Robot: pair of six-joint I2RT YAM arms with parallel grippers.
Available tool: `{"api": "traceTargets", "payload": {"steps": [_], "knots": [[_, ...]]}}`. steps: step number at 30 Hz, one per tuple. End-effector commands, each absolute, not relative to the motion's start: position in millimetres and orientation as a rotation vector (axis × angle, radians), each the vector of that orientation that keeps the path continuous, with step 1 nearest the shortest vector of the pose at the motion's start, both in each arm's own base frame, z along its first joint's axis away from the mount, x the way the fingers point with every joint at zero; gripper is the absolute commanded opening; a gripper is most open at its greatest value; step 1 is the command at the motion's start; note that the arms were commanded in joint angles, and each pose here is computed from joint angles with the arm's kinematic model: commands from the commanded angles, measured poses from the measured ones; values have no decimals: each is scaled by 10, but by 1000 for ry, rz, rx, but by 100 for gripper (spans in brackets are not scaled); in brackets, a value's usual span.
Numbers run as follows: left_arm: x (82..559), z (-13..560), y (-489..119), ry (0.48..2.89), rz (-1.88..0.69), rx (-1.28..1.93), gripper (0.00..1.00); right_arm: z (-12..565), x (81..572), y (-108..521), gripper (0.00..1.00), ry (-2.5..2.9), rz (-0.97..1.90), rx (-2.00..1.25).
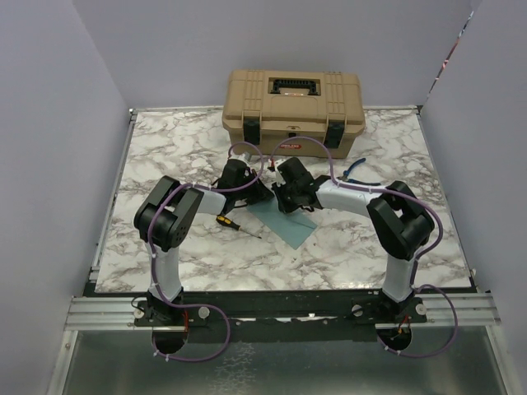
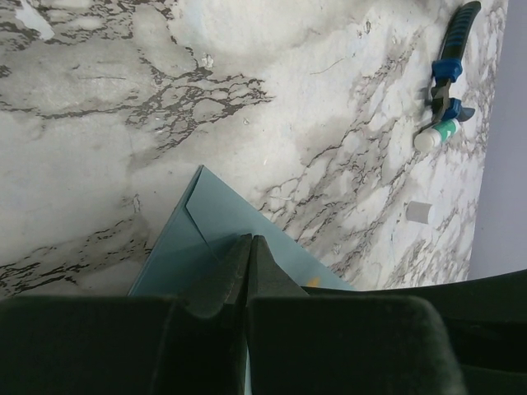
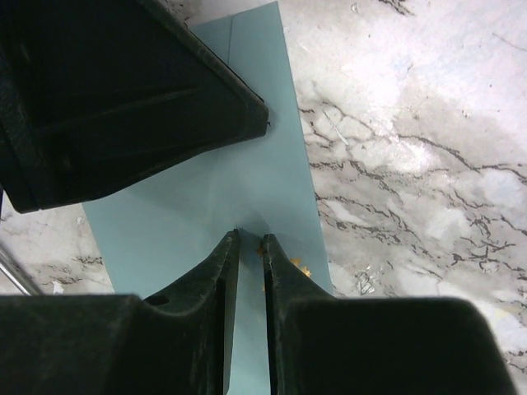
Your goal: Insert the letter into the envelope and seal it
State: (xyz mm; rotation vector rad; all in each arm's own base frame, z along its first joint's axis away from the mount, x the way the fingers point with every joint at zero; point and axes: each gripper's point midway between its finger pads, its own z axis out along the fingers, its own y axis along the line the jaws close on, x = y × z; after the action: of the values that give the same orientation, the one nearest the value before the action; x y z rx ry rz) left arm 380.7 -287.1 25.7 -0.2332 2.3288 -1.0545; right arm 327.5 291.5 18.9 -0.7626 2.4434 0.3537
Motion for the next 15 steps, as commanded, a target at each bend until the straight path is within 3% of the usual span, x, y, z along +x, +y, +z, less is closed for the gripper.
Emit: {"api": "traceTargets", "payload": {"steps": [1, 15], "knots": [[3761, -116, -2686, 2424, -930, -288, 0, -354, 2413, 2311, 18, 2850, 185, -814], [3756, -120, -2680, 2426, -929, -300, 0, -372, 2309, 2183, 24, 2926, 106, -809]]}}
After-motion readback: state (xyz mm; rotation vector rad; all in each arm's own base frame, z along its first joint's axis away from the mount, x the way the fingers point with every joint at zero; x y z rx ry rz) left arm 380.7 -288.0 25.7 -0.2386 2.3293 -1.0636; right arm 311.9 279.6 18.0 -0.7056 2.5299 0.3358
